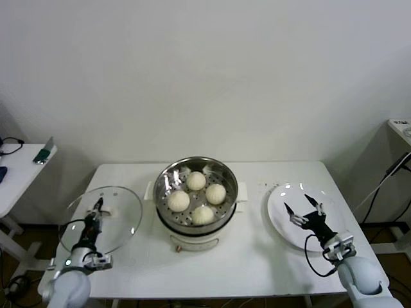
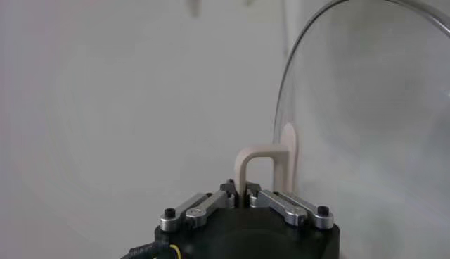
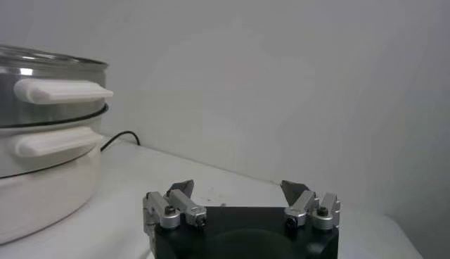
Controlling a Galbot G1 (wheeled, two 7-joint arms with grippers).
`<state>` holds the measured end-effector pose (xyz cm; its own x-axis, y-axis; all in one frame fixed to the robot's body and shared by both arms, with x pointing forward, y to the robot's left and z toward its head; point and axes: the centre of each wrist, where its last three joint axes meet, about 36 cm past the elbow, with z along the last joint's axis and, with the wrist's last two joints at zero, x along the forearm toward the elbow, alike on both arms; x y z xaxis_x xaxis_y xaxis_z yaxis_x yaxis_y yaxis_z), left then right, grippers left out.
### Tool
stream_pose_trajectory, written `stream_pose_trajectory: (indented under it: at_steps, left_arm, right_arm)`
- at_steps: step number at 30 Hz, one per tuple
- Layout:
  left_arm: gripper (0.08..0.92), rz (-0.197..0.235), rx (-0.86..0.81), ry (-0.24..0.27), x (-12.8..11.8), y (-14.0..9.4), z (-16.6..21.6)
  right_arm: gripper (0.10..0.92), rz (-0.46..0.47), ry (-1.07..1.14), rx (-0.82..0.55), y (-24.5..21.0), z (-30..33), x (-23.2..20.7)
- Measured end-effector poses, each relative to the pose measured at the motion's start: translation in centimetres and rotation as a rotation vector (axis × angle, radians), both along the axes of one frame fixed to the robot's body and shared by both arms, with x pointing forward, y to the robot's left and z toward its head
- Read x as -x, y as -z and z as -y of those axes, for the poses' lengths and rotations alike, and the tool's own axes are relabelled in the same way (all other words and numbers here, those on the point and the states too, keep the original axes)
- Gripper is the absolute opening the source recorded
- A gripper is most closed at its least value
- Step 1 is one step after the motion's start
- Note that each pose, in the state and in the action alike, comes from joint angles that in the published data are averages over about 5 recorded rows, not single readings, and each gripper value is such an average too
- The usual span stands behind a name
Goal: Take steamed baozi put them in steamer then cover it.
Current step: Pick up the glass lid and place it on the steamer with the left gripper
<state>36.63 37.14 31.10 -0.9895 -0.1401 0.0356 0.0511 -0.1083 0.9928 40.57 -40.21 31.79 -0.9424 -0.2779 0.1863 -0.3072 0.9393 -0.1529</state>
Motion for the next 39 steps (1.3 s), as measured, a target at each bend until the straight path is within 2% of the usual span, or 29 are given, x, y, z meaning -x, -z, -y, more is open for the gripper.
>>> stream_pose_trajectory:
  at_steps: [10, 15, 20, 26, 39]
  left_arm:
    - [0.152, 0.101, -0.046, -0.070, 3.6, -5.9, 1.8]
    - [0.152, 0.161, -0.054, -0.104, 4.1, -9.3, 3.2]
    - [0.152, 0.196, -0.049, -0.116, 4.0, -12.1, 4.7]
    - [0.152, 0.194, -0.041, -0.088, 3.2, -14.0, 7.2]
    - [0.152, 0.133, 0.036, 0.012, -0.5, -14.9, 16.5]
  right_arm:
    - [0.823, 0.005, -0.003, 0.022, -0.3, 1.4, -0.8]
    - [0.823, 0.002, -0.009, 0.033, -0.4, 2.0, -1.0]
    - [0.823, 0.002, -0.011, 0.042, -0.4, 2.4, -1.3]
    - [0.823, 0.000, -0.018, 0.049, -0.4, 2.3, -1.8]
    - [0.823, -0.007, -0.023, 0.063, 0.1, 1.9, -2.8]
